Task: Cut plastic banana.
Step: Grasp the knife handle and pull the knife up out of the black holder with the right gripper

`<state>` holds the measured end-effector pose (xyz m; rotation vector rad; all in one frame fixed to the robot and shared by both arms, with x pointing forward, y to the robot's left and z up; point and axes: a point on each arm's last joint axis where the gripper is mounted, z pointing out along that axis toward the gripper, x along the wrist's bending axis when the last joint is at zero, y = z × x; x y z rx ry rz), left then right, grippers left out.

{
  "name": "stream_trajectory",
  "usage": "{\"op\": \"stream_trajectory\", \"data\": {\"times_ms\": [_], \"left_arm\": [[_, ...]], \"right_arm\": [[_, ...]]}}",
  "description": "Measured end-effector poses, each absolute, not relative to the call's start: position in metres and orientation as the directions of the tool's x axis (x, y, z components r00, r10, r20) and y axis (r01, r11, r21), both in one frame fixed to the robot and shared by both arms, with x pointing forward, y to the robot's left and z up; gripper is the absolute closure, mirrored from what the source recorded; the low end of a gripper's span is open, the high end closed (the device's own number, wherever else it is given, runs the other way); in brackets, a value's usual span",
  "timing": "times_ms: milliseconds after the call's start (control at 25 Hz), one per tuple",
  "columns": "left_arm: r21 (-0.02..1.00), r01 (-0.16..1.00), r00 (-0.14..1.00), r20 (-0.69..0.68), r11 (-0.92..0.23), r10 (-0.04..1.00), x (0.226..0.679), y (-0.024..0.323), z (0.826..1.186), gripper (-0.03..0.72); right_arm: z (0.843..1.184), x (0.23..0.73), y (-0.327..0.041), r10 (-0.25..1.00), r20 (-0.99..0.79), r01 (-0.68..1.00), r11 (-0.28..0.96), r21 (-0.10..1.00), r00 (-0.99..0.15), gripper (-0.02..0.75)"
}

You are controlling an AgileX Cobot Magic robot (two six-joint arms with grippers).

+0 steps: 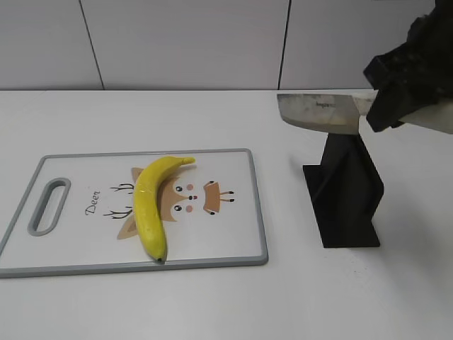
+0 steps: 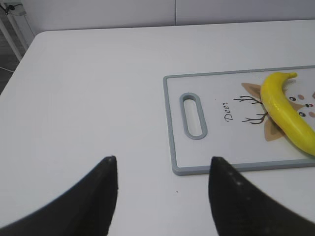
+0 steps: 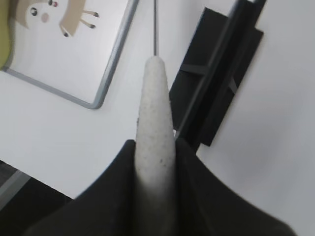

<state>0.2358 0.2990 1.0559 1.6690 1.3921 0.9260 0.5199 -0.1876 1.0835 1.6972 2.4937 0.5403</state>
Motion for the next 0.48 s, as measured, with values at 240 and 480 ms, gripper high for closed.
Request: {"op": "stream_trajectory", "data": {"times_ms": [240, 480], "left_arm": [[0.899, 0.415, 0.142, 0.088, -0.140, 0.986, 0.239, 0.300, 1.065, 0.126], [0.845, 0.461, 0.244, 0.172, -0.270, 0.955, 0.266, 0.294, 1.085, 0.136]], "right_arm": [[1.093, 0.522, -0.177, 0.755, 0.100, 0.708, 0.550, 0.444, -0.648, 0.554], [1.097, 0.527, -0.168, 0.549, -0.012, 0.454, 0.702, 0.549, -0.836, 0.554]]}}
